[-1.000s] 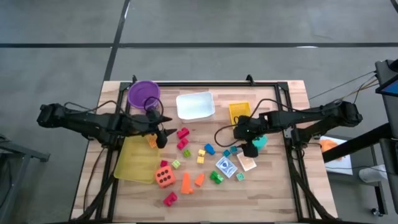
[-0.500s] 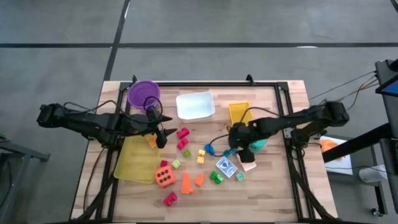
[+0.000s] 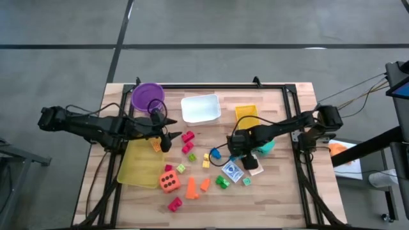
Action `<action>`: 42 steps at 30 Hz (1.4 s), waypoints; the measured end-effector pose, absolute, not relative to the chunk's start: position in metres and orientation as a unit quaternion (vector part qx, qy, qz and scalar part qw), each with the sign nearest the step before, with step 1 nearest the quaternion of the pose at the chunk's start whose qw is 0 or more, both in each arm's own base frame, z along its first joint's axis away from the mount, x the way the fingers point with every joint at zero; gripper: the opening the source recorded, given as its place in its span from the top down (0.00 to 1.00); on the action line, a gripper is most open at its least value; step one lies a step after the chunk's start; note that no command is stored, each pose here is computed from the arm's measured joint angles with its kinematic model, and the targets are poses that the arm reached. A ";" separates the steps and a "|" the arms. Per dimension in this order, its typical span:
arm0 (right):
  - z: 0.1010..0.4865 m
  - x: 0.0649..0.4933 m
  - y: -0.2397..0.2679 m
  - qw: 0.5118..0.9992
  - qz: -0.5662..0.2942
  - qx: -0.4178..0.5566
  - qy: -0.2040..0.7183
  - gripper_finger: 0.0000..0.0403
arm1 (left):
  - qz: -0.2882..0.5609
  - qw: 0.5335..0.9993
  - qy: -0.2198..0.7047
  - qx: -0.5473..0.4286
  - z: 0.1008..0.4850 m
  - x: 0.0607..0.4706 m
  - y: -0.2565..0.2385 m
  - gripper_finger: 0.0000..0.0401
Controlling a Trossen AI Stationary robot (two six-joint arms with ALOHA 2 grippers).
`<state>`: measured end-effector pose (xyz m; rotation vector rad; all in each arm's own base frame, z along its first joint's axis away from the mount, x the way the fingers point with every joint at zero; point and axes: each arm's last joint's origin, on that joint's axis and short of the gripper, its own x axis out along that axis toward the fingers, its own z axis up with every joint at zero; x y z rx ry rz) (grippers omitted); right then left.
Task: Pick & Place Toys
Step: Put the blue game piece into the light yellow bin
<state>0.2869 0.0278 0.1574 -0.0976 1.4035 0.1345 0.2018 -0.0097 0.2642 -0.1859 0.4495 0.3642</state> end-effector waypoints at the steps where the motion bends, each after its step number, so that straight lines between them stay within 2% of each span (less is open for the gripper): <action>1: 0.156 0.287 0.027 0.759 0.055 -0.051 0.647 0.35 | 0.179 0.954 0.222 -0.090 0.264 0.202 -0.010 0.30; 22: 0.141 0.287 0.026 0.748 0.047 -0.064 0.659 0.35 | 0.180 0.954 0.223 -0.085 0.264 0.202 -0.009 0.30; 26: 0.144 0.289 0.027 0.758 0.047 -0.064 0.648 0.44 | 0.180 0.954 0.223 -0.085 0.264 0.202 -0.009 0.30; 32: 0.144 0.287 0.026 0.759 0.048 -0.065 0.646 0.70 | 0.181 0.954 0.222 -0.088 0.264 0.202 -0.009 0.30; 42: 0.147 0.287 0.026 0.762 0.046 -0.062 0.644 0.70 | 0.181 0.954 0.222 -0.090 0.264 0.202 -0.009 0.30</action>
